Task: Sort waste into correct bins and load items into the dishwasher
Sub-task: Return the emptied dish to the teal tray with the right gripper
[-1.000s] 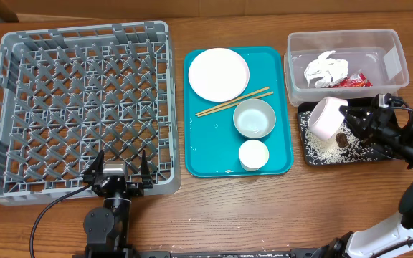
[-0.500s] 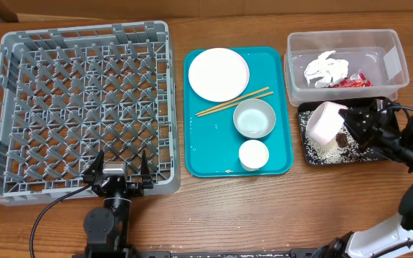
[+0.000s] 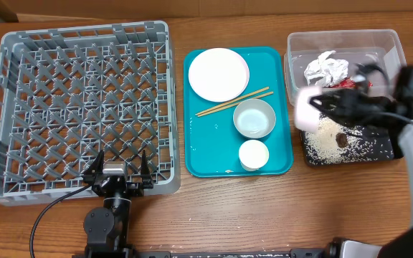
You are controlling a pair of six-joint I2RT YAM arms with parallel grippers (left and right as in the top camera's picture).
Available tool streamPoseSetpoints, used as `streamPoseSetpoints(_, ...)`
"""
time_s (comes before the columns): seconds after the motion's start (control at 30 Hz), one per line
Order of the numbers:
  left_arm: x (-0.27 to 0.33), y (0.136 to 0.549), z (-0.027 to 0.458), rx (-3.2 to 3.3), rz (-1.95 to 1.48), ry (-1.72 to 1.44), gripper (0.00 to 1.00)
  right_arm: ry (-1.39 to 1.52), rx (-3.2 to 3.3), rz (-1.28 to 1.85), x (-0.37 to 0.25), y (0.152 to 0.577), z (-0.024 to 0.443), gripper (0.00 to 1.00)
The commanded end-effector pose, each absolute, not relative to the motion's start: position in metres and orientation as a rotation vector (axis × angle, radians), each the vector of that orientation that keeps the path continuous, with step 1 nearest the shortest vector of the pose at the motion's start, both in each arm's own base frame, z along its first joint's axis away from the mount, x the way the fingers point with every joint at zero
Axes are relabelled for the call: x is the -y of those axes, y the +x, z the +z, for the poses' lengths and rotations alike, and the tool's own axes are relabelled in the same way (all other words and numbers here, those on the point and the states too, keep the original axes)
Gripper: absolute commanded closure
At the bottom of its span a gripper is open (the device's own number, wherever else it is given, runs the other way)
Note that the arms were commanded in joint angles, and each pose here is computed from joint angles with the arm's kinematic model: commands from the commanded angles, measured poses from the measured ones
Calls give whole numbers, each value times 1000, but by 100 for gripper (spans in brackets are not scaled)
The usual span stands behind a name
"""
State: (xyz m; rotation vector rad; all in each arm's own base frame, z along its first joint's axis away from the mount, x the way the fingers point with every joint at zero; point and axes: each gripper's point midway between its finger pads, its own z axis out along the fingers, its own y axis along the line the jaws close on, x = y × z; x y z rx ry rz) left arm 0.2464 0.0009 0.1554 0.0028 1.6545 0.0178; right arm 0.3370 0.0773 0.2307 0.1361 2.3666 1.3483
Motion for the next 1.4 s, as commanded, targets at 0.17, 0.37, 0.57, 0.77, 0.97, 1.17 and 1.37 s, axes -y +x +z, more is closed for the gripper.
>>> streamPoseSetpoints(0.17, -4, 246, 156, -1646, 45, 10, 0, -160, -2460, 851, -203, 344, 244, 96)
streamPoseSetpoints(0.37, -4, 246, 156, -1647, 46, 11, 0, -394, -2489, 637, -290, 317, 202, 96)
streamPoseSetpoints(0.57, -4, 246, 156, -1647, 45, 10, 0, -497, -2576, 534, -320, 309, 146, 96)
streamPoseSetpoints(0.77, -4, 246, 156, -1646, 46, 11, 0, -521, -2667, 468, -324, 310, 99, 96)
streamPoseSetpoints(0.97, -4, 246, 156, -1646, 46, 11, 0, -522, -2673, 464, -325, 311, 94, 83)
streamPoseSetpoints(1.17, -4, 246, 156, -1647, 45, 10, 0, -521, -2669, 468, -326, 311, 94, 69)
streamPoseSetpoints(1.37, -4, 246, 156, -1646, 46, 11, 0, -500, -2635, 513, -334, 317, 137, 67)
